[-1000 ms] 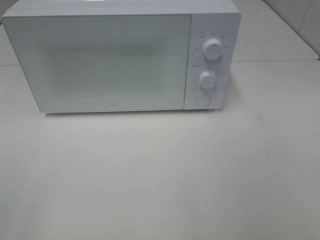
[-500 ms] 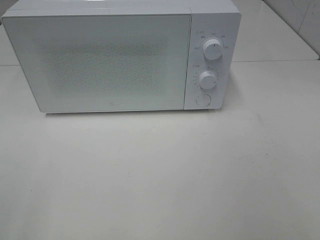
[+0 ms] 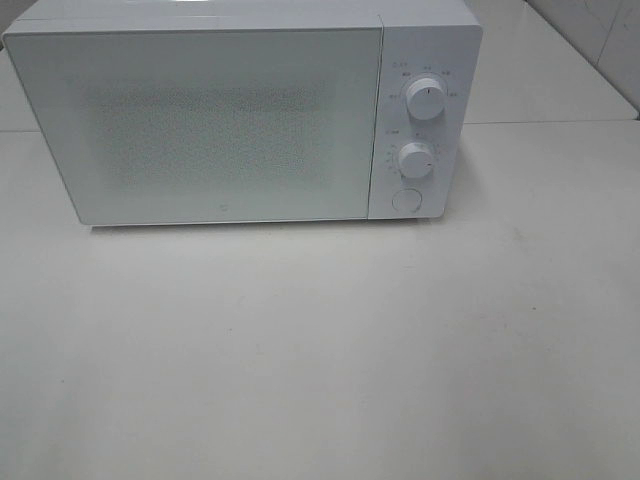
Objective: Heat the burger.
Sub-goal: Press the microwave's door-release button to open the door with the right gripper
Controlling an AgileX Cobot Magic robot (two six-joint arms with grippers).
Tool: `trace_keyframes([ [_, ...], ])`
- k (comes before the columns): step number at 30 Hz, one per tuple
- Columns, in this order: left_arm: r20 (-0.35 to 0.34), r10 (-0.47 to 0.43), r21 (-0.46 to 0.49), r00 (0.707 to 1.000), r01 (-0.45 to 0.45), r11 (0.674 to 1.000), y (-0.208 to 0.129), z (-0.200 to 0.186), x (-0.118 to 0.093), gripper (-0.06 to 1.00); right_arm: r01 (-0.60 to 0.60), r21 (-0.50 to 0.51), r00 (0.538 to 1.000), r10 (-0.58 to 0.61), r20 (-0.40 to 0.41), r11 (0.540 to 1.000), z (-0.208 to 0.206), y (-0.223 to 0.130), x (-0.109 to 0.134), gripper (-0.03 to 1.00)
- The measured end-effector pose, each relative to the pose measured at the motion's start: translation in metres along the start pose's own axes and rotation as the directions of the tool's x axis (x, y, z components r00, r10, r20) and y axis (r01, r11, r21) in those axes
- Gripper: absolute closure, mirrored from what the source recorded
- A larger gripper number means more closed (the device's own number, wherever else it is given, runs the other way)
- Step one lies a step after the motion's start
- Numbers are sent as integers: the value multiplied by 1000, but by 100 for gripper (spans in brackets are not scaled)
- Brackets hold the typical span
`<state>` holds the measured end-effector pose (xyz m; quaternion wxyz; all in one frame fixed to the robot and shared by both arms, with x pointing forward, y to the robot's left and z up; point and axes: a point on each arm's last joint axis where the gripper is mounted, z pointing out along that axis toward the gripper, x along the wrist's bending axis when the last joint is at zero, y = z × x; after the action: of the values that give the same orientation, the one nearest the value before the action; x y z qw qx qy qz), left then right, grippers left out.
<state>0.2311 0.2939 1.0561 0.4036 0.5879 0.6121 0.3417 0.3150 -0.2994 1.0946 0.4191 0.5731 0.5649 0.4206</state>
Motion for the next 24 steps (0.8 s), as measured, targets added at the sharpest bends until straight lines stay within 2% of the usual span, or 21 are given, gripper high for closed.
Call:
trace_keyframes([
  [15,0,0,0,1000,0,1000,0,0,0,-3,-28,-1,999,28,-19,1000,78,13,5,21],
  [24,0,0,0,1000,0,1000,0,0,0,-3,-144,-61,988,140,-67,988,122,-16,9,21],
])
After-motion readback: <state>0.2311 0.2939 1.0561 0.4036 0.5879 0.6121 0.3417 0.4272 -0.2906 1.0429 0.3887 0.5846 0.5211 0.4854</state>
